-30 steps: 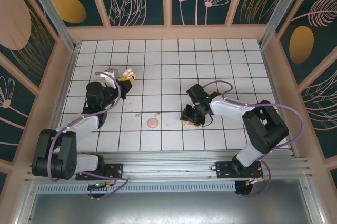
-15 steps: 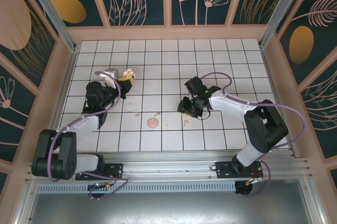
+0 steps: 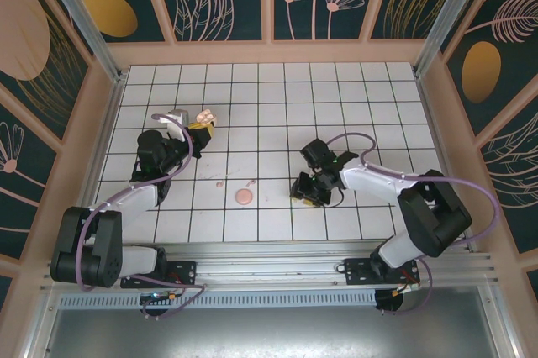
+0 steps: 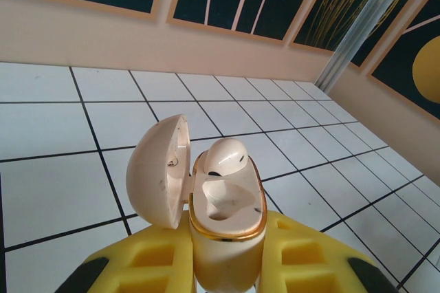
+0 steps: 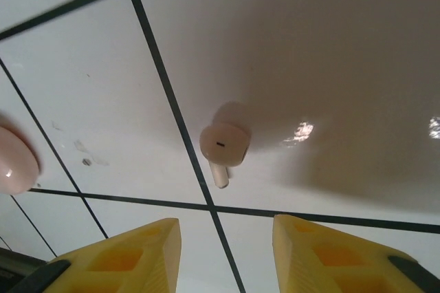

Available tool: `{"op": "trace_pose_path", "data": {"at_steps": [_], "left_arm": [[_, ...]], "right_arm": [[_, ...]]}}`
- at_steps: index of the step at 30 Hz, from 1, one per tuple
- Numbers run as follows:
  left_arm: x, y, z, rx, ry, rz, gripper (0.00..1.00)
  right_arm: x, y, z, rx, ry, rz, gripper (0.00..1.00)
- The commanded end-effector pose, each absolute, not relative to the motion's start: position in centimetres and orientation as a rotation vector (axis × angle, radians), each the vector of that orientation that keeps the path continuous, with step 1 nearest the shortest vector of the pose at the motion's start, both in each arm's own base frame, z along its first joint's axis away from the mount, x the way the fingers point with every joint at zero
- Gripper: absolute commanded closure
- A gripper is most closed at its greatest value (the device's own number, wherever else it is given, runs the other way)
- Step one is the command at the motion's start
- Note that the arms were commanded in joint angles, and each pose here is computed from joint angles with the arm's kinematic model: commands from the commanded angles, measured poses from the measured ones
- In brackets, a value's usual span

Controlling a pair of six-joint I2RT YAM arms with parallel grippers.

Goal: Insert wireless bluetooth earbuds into charging case

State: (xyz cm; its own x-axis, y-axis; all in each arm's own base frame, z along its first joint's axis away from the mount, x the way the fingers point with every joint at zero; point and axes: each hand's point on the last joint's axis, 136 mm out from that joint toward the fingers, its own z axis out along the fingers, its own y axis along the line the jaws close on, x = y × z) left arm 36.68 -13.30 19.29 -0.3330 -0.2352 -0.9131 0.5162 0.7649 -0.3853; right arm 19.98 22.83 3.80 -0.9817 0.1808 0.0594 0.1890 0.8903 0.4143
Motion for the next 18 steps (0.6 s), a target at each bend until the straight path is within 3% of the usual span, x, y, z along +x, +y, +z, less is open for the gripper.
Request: {"op": "trace_pose_path", "data": {"at_steps": [1, 18], "left_arm": [[37.1, -13.3, 21.5, 0.247, 1.693, -0.765, 0.89], [37.0, -13.2, 21.3, 0.246, 1.697, -0.760, 0.89]], "right_arm": [[20.0, 23.2, 3.0, -0.309, -3.026, -0.662, 0.60], [23.6, 23.9, 2.5, -0.250, -3.130, -0.574, 0.64]]}}
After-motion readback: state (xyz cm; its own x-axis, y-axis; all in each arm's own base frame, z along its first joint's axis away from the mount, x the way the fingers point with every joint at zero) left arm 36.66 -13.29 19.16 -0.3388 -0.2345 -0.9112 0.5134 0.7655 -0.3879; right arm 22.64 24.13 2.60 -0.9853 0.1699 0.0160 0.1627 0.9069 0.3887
